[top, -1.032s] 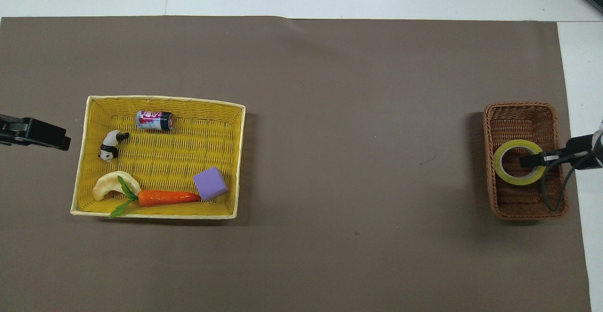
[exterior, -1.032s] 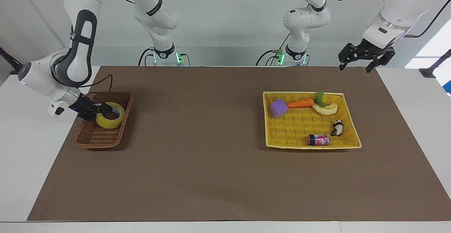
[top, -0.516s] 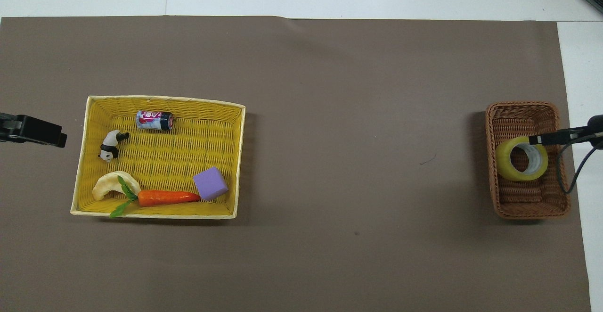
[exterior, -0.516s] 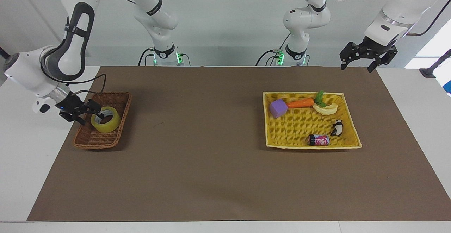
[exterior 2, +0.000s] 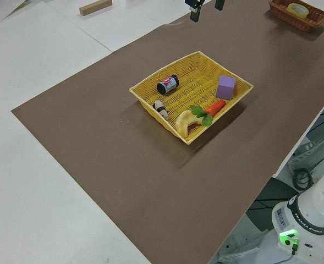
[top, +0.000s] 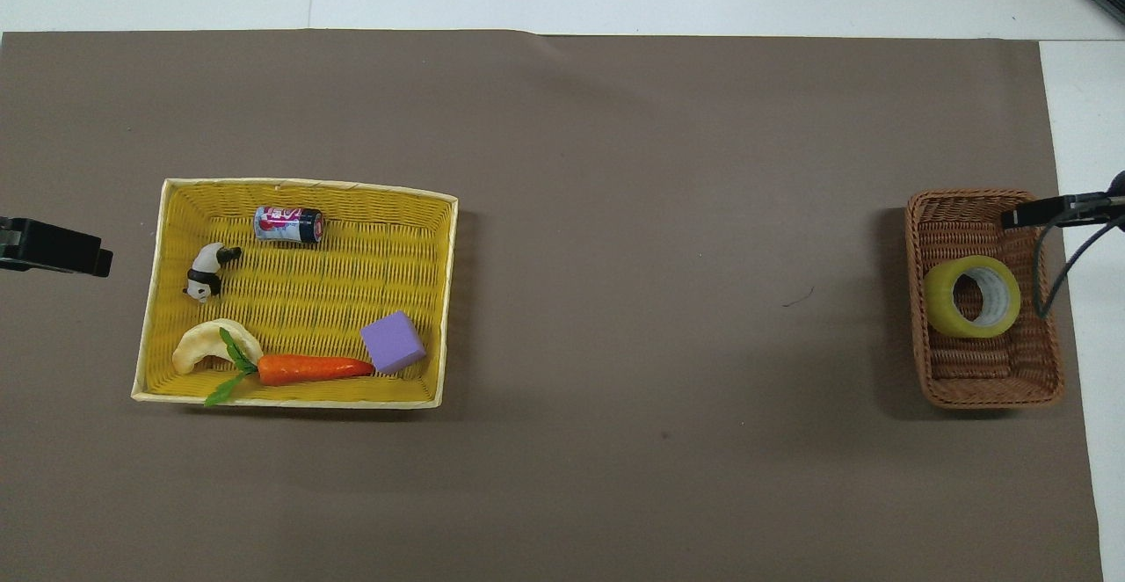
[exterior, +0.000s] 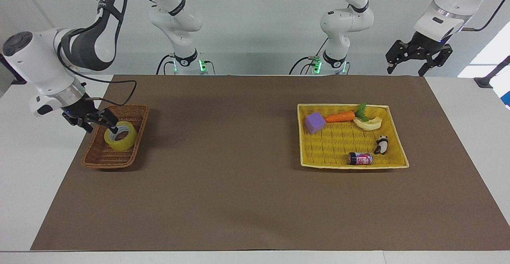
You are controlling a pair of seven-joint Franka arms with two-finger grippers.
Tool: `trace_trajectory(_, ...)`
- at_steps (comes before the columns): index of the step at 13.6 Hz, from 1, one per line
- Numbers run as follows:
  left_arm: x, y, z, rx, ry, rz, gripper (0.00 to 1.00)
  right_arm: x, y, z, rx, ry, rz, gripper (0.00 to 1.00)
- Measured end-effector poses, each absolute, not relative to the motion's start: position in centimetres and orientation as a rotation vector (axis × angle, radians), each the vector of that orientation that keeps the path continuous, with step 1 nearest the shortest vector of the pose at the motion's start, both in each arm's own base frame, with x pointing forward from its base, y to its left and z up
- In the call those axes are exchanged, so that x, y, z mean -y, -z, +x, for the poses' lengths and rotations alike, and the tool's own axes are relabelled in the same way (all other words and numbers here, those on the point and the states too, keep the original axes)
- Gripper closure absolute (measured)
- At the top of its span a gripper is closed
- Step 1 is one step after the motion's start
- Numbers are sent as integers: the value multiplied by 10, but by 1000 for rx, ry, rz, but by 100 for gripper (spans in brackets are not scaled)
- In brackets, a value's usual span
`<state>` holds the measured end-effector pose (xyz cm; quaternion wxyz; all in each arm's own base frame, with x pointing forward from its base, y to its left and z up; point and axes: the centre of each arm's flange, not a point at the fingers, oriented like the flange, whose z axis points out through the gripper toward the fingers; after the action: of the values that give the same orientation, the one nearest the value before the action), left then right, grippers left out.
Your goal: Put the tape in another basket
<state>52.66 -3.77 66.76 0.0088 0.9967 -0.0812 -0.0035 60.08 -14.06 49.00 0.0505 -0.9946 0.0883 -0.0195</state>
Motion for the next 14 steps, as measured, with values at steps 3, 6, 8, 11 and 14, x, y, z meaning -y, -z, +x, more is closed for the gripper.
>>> trace_trajectory(3, 38, -668, 527, 254, 11, 3114, 0, 97, -520, 588, -420, -8, -3029, 0)
trace_trajectory(6, 38, -668, 527, 254, 11, 3114, 0, 47, -541, 579, -527, -47, -3013, 0)
trace_trajectory(8, 38, -668, 527, 254, 11, 3114, 0, 20, -556, 571, -559, -50, -3007, 0)
trace_trajectory(11, 38, -668, 527, 254, 11, 3114, 0, -4, -592, 550, -552, -10, -3002, 0)
trace_trajectory(14, 38, -668, 527, 254, 11, 3114, 0, -2, -628, 527, -542, 23, -3014, 0)
